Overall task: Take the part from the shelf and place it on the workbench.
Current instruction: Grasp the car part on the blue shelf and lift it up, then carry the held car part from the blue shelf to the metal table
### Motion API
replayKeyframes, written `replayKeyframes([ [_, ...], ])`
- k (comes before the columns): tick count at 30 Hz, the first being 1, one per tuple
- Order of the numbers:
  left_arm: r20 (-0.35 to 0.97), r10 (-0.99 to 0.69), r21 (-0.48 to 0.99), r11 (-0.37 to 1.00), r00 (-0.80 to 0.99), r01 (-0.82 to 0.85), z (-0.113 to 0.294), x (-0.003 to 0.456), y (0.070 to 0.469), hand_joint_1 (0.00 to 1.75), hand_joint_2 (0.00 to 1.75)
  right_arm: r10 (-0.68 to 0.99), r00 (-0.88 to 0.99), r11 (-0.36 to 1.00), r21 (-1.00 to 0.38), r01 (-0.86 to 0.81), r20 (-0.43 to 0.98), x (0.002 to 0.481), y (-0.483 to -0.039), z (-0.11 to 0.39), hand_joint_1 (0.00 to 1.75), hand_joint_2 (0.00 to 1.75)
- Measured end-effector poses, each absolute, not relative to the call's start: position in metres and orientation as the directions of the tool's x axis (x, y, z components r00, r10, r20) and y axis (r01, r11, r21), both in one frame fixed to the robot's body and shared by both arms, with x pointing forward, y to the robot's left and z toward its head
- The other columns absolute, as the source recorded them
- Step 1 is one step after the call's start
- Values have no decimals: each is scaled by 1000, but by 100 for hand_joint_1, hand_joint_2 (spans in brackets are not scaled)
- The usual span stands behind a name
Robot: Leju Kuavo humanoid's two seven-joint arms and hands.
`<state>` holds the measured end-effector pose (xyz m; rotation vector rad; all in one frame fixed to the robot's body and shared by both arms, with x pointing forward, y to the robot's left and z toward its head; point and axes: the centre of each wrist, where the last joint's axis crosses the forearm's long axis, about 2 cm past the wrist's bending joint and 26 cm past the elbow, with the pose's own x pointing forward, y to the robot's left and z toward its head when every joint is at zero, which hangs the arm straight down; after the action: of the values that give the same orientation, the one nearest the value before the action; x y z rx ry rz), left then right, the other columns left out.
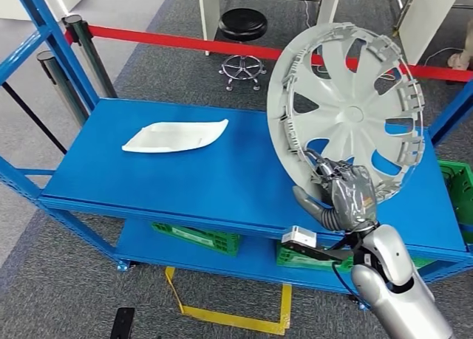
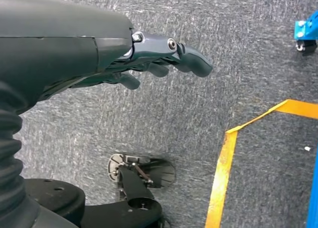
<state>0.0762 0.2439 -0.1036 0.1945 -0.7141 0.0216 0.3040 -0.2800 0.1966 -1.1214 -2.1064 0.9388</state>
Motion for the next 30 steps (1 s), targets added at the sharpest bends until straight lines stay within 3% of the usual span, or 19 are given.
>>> replayKeyframes([
  [30, 613, -64, 217, 972, 787, -90, -103, 78, 245, 0, 175, 825, -525, 504, -692, 517, 209, 301, -264, 213, 175, 175],
])
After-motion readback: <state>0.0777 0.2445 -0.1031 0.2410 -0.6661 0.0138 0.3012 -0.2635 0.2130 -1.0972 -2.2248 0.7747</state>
